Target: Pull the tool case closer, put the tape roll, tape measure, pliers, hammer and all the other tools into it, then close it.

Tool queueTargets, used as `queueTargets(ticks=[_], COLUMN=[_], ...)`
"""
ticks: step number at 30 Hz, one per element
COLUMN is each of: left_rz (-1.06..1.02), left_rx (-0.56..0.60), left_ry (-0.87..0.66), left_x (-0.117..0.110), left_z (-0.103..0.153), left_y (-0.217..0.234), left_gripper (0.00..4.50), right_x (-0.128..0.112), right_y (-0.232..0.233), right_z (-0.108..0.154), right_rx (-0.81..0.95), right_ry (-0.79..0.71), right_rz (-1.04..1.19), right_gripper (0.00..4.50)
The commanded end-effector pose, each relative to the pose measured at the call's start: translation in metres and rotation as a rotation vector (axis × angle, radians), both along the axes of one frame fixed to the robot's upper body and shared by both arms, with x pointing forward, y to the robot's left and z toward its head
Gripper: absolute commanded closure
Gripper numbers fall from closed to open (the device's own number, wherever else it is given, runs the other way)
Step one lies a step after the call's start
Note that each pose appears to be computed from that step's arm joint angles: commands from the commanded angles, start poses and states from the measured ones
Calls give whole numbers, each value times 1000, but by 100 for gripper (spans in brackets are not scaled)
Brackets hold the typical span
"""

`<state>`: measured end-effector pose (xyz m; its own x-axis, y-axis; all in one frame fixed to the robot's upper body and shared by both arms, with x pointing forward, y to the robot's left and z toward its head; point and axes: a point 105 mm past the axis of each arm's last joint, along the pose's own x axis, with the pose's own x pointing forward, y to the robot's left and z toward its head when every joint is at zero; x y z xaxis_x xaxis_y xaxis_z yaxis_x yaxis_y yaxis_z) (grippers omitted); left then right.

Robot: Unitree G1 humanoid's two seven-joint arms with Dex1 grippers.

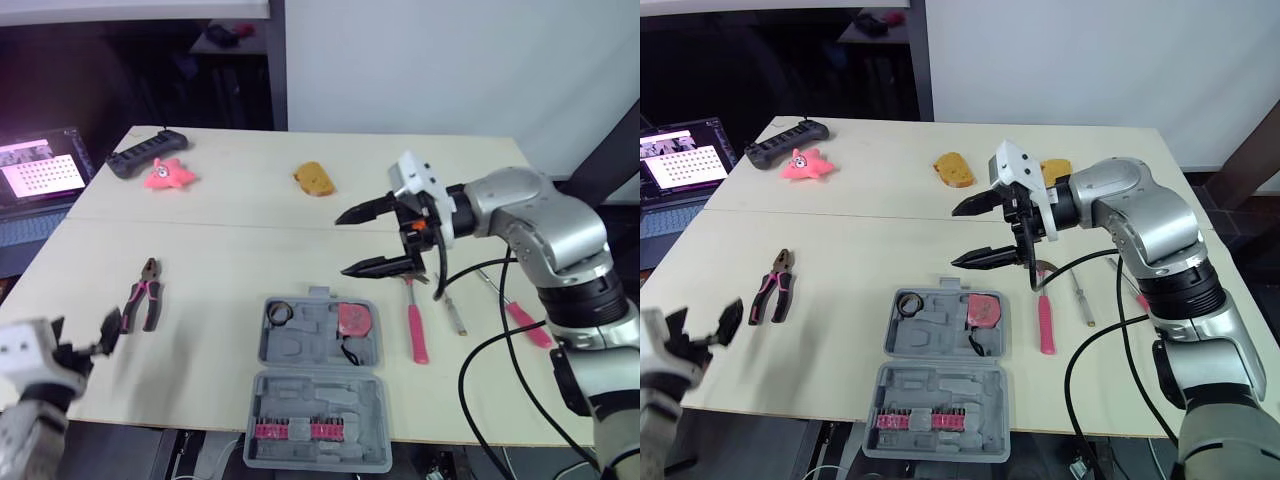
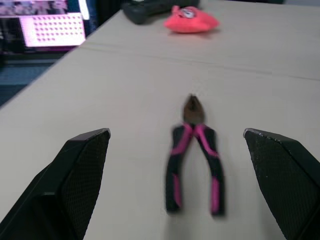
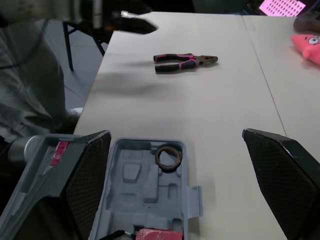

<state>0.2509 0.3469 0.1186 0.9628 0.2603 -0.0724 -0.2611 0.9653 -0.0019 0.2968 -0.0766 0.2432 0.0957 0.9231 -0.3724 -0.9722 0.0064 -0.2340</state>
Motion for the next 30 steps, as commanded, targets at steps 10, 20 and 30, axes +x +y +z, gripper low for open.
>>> queueTargets(ticks=[10,20,30], left_rz=[-66,-115,-127], left_rx=[-82,-130,-137], left_ry=[264,330,268], left_x=[76,83,80], left_z=[-25,-53,-49], left_y=[14,-6,-8], left_gripper=[0,0,208], right_x=[-7,-6,0], right_y=[-19,-29,-25], right_z=[11,10,11], right_rx=[-14,-32,-41], right_ry=[-102,-122,-154], right_rz=[-118,-165,-180], right_gripper=[5,5,0])
